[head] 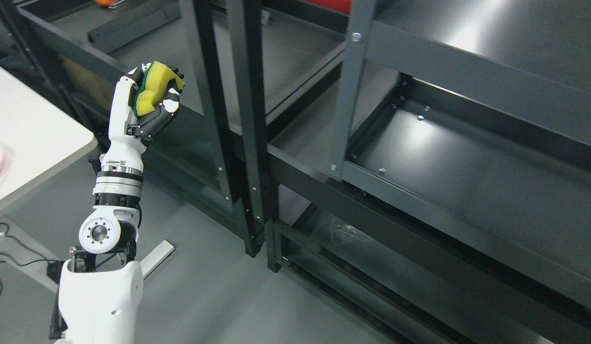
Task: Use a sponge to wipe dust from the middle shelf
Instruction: 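Hold the sponge up in the left hand while turning toward the shelf, then extend the left hand into the middle shelf, sponge down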
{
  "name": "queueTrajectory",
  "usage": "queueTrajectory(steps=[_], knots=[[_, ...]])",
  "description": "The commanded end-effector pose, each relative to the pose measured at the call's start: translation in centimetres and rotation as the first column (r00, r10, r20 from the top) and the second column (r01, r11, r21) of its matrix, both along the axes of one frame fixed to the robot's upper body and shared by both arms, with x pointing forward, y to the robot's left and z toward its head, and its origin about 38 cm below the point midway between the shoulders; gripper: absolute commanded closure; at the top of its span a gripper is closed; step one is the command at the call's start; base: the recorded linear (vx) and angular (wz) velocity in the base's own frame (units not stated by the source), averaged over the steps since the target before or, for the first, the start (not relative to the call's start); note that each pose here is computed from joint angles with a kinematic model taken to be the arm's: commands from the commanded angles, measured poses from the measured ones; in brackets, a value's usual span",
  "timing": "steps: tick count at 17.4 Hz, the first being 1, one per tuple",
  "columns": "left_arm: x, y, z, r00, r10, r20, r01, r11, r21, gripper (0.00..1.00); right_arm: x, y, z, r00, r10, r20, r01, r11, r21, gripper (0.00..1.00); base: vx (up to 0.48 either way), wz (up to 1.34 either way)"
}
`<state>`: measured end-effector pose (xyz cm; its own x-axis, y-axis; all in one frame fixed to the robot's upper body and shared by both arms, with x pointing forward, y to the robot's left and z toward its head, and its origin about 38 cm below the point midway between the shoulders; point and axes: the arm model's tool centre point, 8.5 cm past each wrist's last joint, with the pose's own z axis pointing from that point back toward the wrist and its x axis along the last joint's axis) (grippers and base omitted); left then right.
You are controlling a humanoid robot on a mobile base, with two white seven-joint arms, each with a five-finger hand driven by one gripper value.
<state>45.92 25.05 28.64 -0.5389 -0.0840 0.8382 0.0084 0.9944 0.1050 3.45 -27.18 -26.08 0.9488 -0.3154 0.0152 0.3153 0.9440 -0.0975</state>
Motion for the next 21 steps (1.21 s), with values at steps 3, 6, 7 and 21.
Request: queueTrajectory(steps=[3, 6, 7, 21], knots=[[-0.2, -2.1, -1.0, 0.997, -0.081, -0.020, 0.081, 0.996, 0.027, 1.00, 0.6, -1.3, 0.1, 1.000, 0.000, 0.017, 0.000, 1.000, -0.021, 0.00, -0.123, -0.62], [-1.4, -9.6, -2.6, 0.951, -0.306, -0.052, 0.310, 0.940, 0.141, 1.00, 0.6, -1.3, 0.1, 1.000, 0.000, 0.017, 0.000, 1.000, -0.021, 0.00, -0.078, -0.48], [-1.8, -11.6, -2.8, 0.932, -0.358, -0.060, 0.363, 0.917, 0.167, 1.00, 0.6, -1.3, 0.1, 1.000, 0.000, 0.017, 0.000, 1.000, -0.021, 0.00, -0.070, -0.42], [-10.1, -32.0, 1.1, 0.628, -0.778, -0.023, 0.520, 0.398, 0.756, 0.99, 0.7, -1.3, 0.1, 1.000, 0.002, 0.018, -0.001, 1.000, -0.022, 0.00, -0.054, -0.35]])
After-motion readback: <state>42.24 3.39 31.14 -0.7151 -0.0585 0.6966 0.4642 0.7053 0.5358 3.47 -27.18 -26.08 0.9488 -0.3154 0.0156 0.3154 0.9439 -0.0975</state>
